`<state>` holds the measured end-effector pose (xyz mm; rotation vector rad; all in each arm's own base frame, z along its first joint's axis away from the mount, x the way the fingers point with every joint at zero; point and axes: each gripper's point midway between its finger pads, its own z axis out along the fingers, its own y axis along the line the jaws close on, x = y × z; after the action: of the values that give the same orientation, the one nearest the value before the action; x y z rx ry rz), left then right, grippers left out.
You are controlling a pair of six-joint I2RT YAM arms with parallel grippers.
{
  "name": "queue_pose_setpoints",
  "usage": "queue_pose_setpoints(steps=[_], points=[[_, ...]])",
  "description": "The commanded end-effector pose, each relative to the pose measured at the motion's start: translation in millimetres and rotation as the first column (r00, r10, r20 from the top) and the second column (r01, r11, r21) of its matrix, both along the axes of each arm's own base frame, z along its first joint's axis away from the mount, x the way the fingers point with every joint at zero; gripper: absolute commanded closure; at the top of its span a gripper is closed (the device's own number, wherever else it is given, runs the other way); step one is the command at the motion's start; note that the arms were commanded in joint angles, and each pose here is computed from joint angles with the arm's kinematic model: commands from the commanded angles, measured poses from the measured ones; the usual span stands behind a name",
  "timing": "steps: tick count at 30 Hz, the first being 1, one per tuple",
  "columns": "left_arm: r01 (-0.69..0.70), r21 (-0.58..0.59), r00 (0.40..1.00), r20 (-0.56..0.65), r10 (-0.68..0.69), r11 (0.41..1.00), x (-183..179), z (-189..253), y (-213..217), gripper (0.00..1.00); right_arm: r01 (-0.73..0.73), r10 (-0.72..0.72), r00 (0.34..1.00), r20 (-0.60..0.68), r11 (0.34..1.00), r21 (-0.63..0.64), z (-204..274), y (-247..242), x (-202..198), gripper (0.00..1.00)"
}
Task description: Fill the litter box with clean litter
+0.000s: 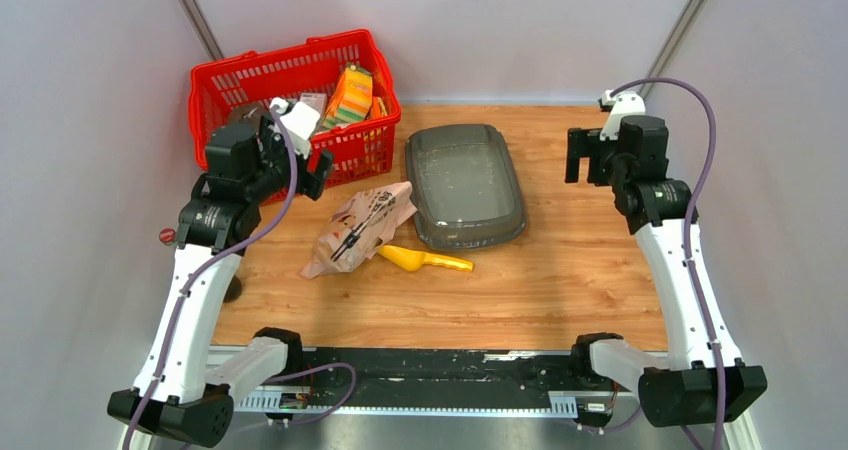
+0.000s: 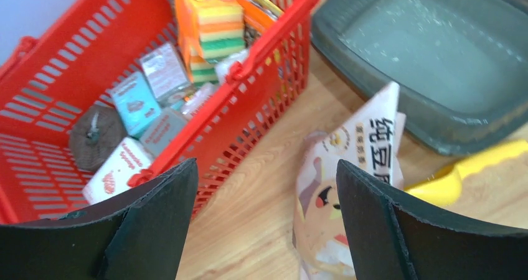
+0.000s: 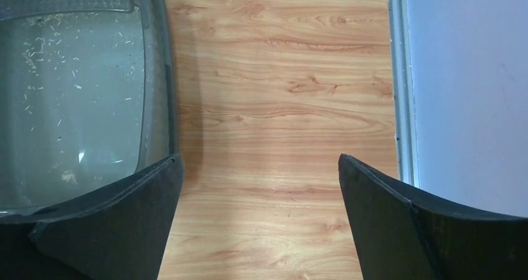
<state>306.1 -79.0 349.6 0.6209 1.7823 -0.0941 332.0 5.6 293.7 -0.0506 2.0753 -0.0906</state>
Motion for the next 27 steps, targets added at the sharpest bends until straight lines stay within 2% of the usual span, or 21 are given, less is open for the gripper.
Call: queue_pose_setpoints(steps=[1, 3, 4, 5, 6, 7, 8, 9, 12, 14, 16, 18, 19, 20, 22, 24, 27], points=[[0.153, 0.041, 0.981, -0.13, -0.146, 0.987, -33, -36, -13, 0.11, -0.119, 0.12, 0.992, 0.041, 0.993, -0.012, 15, 16, 1, 0.0], [0.195, 0.069, 0.968, -0.176, -0.18, 0.978, -47, -50, -13, 0.11, -0.398, 0.398, 0.917, -0.013, 0.916, -0.06, 7, 47, -16, 0.0], [0.208, 0.09, 0.95, -0.255, -0.179, 0.974, -59, -69, -9, 0.12, -0.516, 0.515, 0.856, -0.033, 0.854, -0.064, 7, 61, -27, 0.0], [0.216, 0.137, 0.943, -0.285, -0.17, 0.967, -61, -79, -3, 0.16, -0.696, 0.694, 0.718, -0.058, 0.716, -0.044, -2, 86, -51, 0.0], [0.19, 0.171, 0.935, -0.33, -0.126, 0.967, -65, -90, 4, 0.18, -0.736, 0.734, 0.676, -0.058, 0.676, -0.022, -5, 97, -59, 0.0], [0.099, 0.245, 0.933, -0.361, -0.004, 0.964, -63, -101, 25, 0.18, -0.752, 0.75, 0.657, -0.071, 0.659, -0.001, -12, 105, -63, 0.0], [0.092, 0.272, 0.917, -0.399, 0.025, 0.958, -65, -110, 31, 0.18, -0.759, 0.755, 0.646, -0.108, 0.651, 0.011, -21, 110, -66, 0.0], [0.116, 0.29, 0.887, -0.46, 0.032, 0.95, -76, -121, 35, 0.2, -0.801, 0.795, 0.592, -0.136, 0.599, 0.016, -28, 126, -74, 0.0], [0.157, 0.29, 0.845, -0.534, 0.023, 0.944, -94, -136, 37, 0.21, -0.847, 0.831, 0.522, -0.191, 0.532, 0.001, -48, 144, -81, 0.0], [0.183, 0.268, 0.824, -0.567, 0.002, 0.946, -102, -144, 33, 0.23, -0.85, 0.824, 0.519, -0.228, 0.526, -0.033, -65, 148, -74, 0.03], [0.201, 0.266, 0.8, -0.6, -0.002, 0.943, -108, -156, 33, 0.27, -0.832, 0.804, 0.541, -0.245, 0.554, -0.02, -73, 149, -65, 0.05], [0.233, 0.268, 0.79, -0.613, -0.022, 0.935, -111, -165, 33, 0.31, -0.789, 0.759, 0.592, -0.273, 0.614, -0.004, -85, 149, -46, 0.14], [0.25, 0.273, 0.779, -0.626, -0.026, 0.929, -114, -174, 34, 0.33, -0.774, 0.747, 0.602, -0.282, 0.632, 0.021, -90, 151, -43, 0.17], [0.25, 0.282, 0.781, -0.625, -0.021, 0.926, -114, -178, 35, 0.34, -0.762, 0.735, 0.613, -0.291, 0.647, 0.031, -97, 153, -35, 0.26], [0.267, 0.304, 0.774, -0.632, -0.015, 0.915, -115, -189, 39, 0.36, -0.737, 0.719, 0.636, -0.28, 0.674, 0.057, -101, 156, -30, 0.32], [0.282, 0.314, 0.768, -0.641, -0.017, 0.907, -115, -195, 40, 0.38, -0.738, 0.73, 0.628, -0.268, 0.668, 0.09, -102, 164, -27, 0.37], [0.316, 0.306, 0.742, -0.67, -0.033, 0.898, -124, -197, 41, 0.38, -0.755, 0.763, 0.593, -0.258, 0.638, 0.152, -96, 176, -31, 0.39]])
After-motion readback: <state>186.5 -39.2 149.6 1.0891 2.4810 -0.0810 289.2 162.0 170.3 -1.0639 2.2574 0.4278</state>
